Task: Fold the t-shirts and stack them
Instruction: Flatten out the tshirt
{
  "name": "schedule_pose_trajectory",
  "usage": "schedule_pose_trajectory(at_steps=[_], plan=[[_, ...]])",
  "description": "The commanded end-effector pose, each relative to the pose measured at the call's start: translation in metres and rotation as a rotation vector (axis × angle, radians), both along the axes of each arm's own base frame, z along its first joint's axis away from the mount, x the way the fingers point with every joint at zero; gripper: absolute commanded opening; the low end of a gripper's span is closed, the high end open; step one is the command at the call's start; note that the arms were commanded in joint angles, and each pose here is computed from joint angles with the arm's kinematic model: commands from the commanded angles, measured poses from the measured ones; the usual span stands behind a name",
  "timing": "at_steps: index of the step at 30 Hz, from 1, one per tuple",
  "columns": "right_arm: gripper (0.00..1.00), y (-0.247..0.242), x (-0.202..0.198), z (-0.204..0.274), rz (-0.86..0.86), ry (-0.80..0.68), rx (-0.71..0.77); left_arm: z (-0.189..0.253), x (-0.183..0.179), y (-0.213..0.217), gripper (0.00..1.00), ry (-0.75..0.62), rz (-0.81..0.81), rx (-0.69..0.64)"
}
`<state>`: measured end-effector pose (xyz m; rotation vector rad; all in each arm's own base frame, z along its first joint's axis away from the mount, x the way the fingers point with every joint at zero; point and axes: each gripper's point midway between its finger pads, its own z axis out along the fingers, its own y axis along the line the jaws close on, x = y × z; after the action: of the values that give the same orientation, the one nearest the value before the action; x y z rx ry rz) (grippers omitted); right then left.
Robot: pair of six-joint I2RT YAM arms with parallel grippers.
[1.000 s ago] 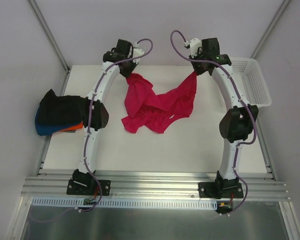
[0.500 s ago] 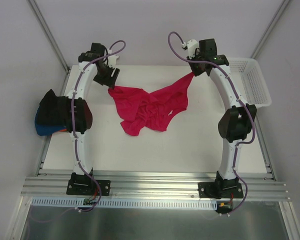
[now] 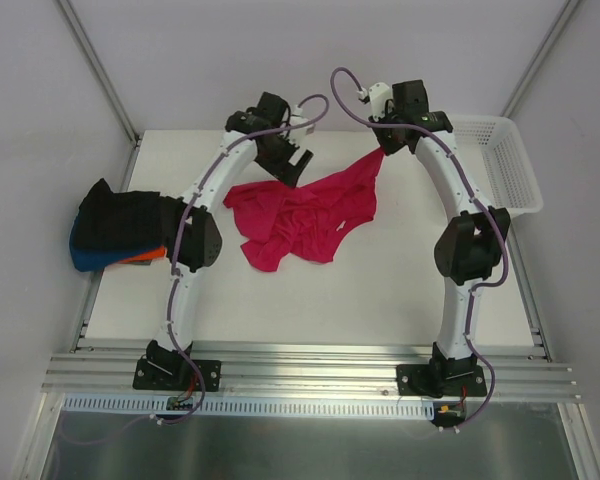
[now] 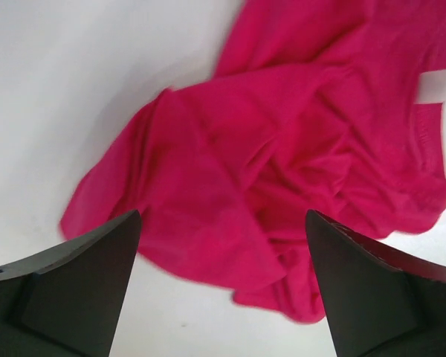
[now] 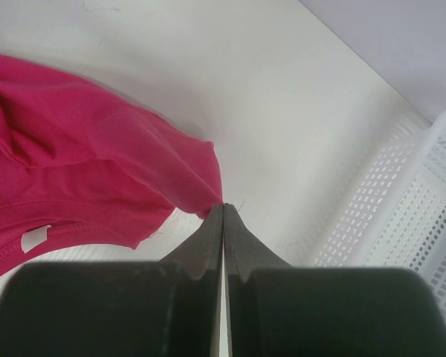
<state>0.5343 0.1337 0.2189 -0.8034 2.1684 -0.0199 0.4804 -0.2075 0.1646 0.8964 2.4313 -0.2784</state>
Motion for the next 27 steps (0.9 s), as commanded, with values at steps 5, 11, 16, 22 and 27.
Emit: schedule_pose_trajectory(at_steps=[5,11,16,22,27], plan=[[0.00,-0.003,-0.002,0.014,-0.021,-0.028,0.021,-0.054,0.002,-0.025,0.82,0.065,0.013,0.077],[0.00,-0.007,0.000,0.008,-0.039,-0.014,0.029,-0.075,0.022,-0.024,0.68,0.037,0.031,0.110],[0.00,-0.007,0.000,0.007,-0.037,-0.011,0.034,-0.093,0.031,-0.021,0.64,0.029,0.033,0.146],[0.00,-0.011,0.000,0.007,-0.044,-0.011,0.031,-0.080,0.032,-0.028,0.63,0.005,0.023,0.124],[0.00,-0.016,0.002,0.008,-0.055,-0.015,0.028,-0.031,0.023,-0.035,0.63,-0.051,0.021,0.058]])
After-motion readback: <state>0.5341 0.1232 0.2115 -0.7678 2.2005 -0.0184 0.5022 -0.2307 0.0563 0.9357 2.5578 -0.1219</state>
